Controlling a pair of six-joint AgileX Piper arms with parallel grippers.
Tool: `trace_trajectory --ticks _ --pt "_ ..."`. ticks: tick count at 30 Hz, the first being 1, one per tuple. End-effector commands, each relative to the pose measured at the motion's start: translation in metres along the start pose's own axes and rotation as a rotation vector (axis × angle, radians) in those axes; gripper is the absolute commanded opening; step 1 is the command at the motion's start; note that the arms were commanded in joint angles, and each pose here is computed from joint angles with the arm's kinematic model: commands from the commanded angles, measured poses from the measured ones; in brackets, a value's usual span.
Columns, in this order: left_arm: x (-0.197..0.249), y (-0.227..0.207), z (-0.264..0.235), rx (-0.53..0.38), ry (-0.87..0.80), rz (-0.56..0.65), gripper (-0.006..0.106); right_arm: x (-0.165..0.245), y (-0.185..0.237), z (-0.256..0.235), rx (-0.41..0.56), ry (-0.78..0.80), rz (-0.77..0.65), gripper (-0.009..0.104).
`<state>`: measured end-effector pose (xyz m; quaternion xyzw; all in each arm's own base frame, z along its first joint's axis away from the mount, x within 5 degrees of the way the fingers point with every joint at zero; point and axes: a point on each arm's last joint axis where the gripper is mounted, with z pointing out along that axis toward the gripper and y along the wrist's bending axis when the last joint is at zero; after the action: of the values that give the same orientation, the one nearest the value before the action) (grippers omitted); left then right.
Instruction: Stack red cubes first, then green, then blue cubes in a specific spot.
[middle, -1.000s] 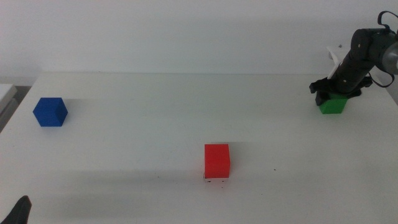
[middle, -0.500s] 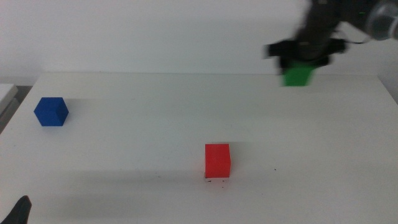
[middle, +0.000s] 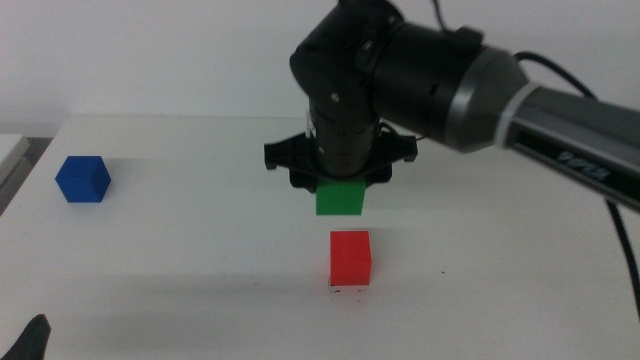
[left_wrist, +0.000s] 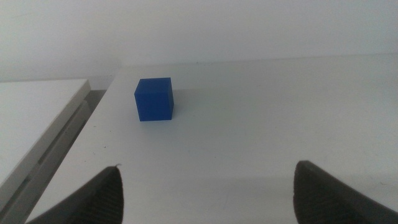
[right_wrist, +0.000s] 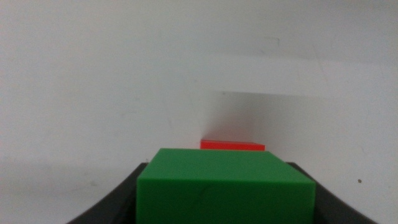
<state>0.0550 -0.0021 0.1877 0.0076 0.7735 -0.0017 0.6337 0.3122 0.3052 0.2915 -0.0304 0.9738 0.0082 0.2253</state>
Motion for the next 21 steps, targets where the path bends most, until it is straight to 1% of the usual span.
trace_trajectory --ticks 1,7,12,16,18,21 --pt "-0.001 0.0 0.0 -0.003 -0.016 -0.001 0.094 0.002 0.0 0.011 0.041 0.011 -0.003 0.008" --pt "-0.001 0.0 0.0 -0.003 -0.016 0.001 0.094 0.006 0.003 0.031 0.057 0.059 -0.071 0.008" --pt "-0.001 0.0 0.0 -0.003 -0.016 0.001 0.094 0.009 0.003 0.041 0.071 0.082 -0.086 0.008" --pt "-0.001 0.0 0.0 -0.003 -0.016 0.001 0.094 0.022 -0.006 0.041 0.094 0.117 -0.101 0.008" --pt "-0.001 0.0 0.0 -0.003 -0.016 0.001 0.094 0.025 -0.006 0.038 0.072 0.098 -0.109 0.008" --pt "-0.001 0.0 0.0 -0.003 -0.016 0.001 0.094 0.023 -0.008 0.04 0.037 0.057 -0.084 0.008"
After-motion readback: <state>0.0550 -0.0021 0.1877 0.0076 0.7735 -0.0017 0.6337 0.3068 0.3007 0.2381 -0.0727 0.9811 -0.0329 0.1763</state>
